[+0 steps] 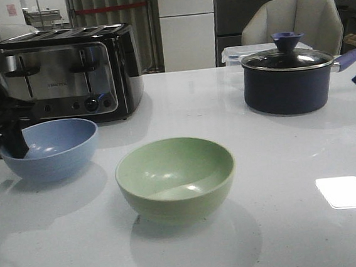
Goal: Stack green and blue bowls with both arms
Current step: 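Lower the left gripper onto the rim of the light blue bowl and grasp, then lift the blue bowl and lower it into the green bowl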
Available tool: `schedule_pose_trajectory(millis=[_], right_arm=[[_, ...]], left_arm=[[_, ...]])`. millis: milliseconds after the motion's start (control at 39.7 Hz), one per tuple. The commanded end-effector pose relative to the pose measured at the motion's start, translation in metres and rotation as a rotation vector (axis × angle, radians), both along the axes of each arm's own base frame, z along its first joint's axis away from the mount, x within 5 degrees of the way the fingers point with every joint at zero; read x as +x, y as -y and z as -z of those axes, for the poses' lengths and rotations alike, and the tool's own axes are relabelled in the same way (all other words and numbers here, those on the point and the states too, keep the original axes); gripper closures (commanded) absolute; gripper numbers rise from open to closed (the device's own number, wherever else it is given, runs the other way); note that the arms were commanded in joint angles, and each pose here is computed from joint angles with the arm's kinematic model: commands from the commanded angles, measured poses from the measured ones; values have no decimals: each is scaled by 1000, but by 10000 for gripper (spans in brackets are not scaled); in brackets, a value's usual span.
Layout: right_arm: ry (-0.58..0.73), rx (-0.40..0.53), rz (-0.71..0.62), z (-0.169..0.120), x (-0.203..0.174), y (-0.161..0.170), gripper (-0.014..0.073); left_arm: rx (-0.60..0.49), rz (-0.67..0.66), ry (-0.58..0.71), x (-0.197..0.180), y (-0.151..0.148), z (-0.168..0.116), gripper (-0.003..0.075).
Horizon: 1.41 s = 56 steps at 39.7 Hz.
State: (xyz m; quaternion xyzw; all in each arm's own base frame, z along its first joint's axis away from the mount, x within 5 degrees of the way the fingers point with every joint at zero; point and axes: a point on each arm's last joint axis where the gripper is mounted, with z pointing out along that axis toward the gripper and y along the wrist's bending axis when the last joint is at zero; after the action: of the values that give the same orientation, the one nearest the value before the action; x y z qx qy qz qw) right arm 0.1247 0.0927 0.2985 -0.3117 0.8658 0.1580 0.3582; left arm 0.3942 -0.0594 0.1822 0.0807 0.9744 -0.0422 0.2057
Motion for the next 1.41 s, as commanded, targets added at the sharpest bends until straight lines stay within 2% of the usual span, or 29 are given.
schedule_pose_trajectory(millis=[0, 101, 252, 428, 554, 781, 881, 1209, 1385], right_arm=[[76, 43, 10, -12, 5, -2, 162], [76, 43, 10, -12, 5, -2, 162], [76, 43, 10, -12, 5, -2, 162], [76, 43, 10, -12, 5, -2, 162], [76, 43, 10, -12, 5, -2, 162], [76, 43, 10, -12, 5, -2, 162], [76, 43, 10, -12, 5, -2, 162], [76, 43, 10, -12, 5, -2, 162], [76, 43, 10, -12, 5, -2, 162]], left_arm=[[-38, -13, 119, 0, 1, -41, 626], [-47, -1, 140, -8, 2, -59, 622], [-54, 61, 216, -27, 12, -106, 622], [-66, 188, 274, -58, 40, -152, 622], [-85, 291, 260, -80, 69, -163, 622], [-176, 452, 211, -100, 121, -155, 622], [-215, 476, 198, -100, 137, -148, 622], [-250, 445, 115, -79, 157, -105, 622], [-230, 438, 51, -70, 163, -79, 622]])
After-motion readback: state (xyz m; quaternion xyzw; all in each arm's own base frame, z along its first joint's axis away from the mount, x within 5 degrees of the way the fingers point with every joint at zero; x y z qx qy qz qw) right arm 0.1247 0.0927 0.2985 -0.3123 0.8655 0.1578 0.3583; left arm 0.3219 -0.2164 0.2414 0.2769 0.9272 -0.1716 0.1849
